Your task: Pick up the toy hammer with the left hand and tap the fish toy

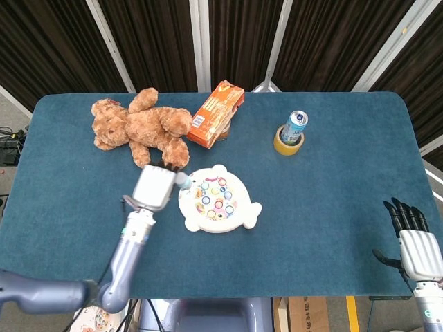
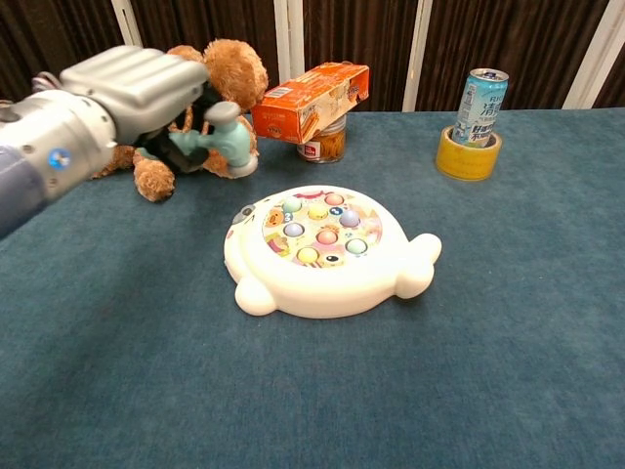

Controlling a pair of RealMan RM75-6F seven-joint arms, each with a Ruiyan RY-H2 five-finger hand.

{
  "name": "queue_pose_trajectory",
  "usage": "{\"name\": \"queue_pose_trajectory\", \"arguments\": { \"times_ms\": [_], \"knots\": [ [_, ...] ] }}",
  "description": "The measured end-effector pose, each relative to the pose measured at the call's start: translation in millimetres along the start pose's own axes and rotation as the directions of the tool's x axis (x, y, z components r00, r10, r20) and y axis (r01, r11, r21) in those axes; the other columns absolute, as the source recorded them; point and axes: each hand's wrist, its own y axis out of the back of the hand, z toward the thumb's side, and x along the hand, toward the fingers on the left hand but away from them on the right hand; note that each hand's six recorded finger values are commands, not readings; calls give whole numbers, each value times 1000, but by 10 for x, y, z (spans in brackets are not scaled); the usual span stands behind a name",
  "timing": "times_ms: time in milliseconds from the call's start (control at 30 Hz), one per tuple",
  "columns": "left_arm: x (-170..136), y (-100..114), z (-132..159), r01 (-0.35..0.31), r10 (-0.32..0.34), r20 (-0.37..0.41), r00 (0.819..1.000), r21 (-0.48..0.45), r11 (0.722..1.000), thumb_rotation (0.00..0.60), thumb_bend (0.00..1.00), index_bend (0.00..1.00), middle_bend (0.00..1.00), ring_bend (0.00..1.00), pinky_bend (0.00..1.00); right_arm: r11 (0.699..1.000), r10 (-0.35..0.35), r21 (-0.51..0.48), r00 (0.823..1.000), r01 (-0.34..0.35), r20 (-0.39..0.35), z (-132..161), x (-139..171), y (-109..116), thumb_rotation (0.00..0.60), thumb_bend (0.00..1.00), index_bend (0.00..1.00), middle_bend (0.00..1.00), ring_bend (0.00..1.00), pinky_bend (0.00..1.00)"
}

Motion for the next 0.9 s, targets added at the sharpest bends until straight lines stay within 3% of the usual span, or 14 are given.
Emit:
{"name": "queue_pose_trajectory", "arguments": {
  "times_ms": [167,467,667,900],
  "knots": [
    [-232,-225,-443,58,-58,-56,997,-1,998,600,625,660,490,396,538,1000,-1,12,1000,1,-4,13,11,-15,600,180,0,0,0,0],
    [-424,-620,-834,121,-122,-112,986,-20,992,600,625,651,491,396,537,1000,4,16,1000,-4,-7,24,8,-31,600,179,0,0,0,0],
    [-445,-835,-895,139,-140,-125,982,-23,990,600,625,638,491,396,537,1000,10,20,1000,-9,-18,51,-2,-53,600,181,0,0,0,0],
    [-444,-1045,-777,159,-160,-103,982,-16,987,600,624,633,490,396,537,1000,15,20,999,-15,-28,59,-8,-59,600,181,0,0,0,0]
  ]
}}
